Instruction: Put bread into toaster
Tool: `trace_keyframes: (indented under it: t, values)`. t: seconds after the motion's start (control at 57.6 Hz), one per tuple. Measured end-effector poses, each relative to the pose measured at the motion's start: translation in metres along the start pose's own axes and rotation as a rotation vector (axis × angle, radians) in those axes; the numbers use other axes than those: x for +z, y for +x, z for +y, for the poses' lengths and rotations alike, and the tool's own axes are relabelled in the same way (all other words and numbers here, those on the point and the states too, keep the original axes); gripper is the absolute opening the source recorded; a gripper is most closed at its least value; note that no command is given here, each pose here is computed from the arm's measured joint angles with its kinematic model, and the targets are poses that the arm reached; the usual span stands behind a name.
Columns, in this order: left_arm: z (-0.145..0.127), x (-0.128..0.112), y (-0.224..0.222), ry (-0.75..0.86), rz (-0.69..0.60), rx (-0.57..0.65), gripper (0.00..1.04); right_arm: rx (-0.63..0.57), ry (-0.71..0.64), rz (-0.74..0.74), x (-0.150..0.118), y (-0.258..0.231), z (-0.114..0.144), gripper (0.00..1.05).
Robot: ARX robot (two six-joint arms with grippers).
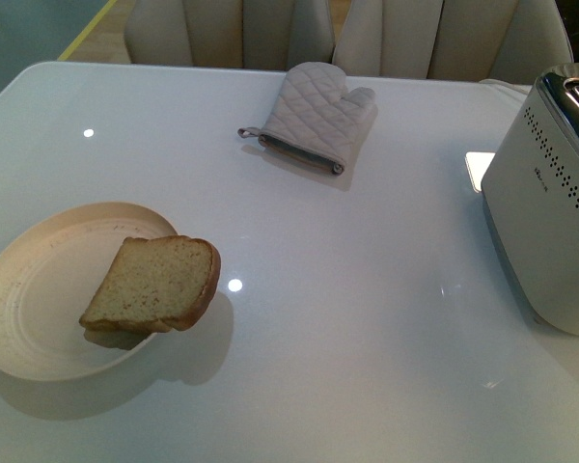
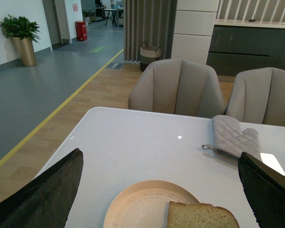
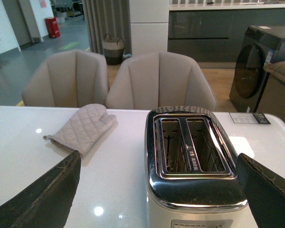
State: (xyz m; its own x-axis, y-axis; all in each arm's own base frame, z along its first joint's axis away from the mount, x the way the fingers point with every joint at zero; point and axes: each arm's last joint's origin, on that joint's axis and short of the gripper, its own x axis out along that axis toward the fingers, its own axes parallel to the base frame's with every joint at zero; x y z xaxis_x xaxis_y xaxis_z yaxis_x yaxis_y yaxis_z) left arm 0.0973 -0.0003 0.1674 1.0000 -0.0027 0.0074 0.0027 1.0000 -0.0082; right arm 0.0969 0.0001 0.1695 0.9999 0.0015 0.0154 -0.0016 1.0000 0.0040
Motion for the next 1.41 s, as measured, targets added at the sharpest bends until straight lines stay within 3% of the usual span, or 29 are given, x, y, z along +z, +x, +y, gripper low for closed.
trace_keyframes:
  t: [0.729,0.868,1.059,1.285,1.406]
  values:
    - [0.0,0.0,0.0,0.0,0.0,0.0,0.97,0.0,0.0,0.0,0.0,0.0,0.0,0.96]
    - [0.005,-0.002,0.012,-0.262,0.261,-0.097,0.97,0.0,0.0,0.0,0.0,0.0,0.0,0.96]
    - [0.021,0.0,0.047,-0.334,0.285,-0.078,0.97,0.0,0.0,0.0,0.0,0.0,0.0,0.96]
    - [0.052,-0.037,0.11,-0.25,0.355,0.002,0.97,0.0,0.0,0.0,0.0,0.0,0.0,0.96]
    - [0.065,-0.08,0.138,-0.198,0.475,0.038,0.97,0.0,0.0,0.0,0.0,0.0,0.0,0.96]
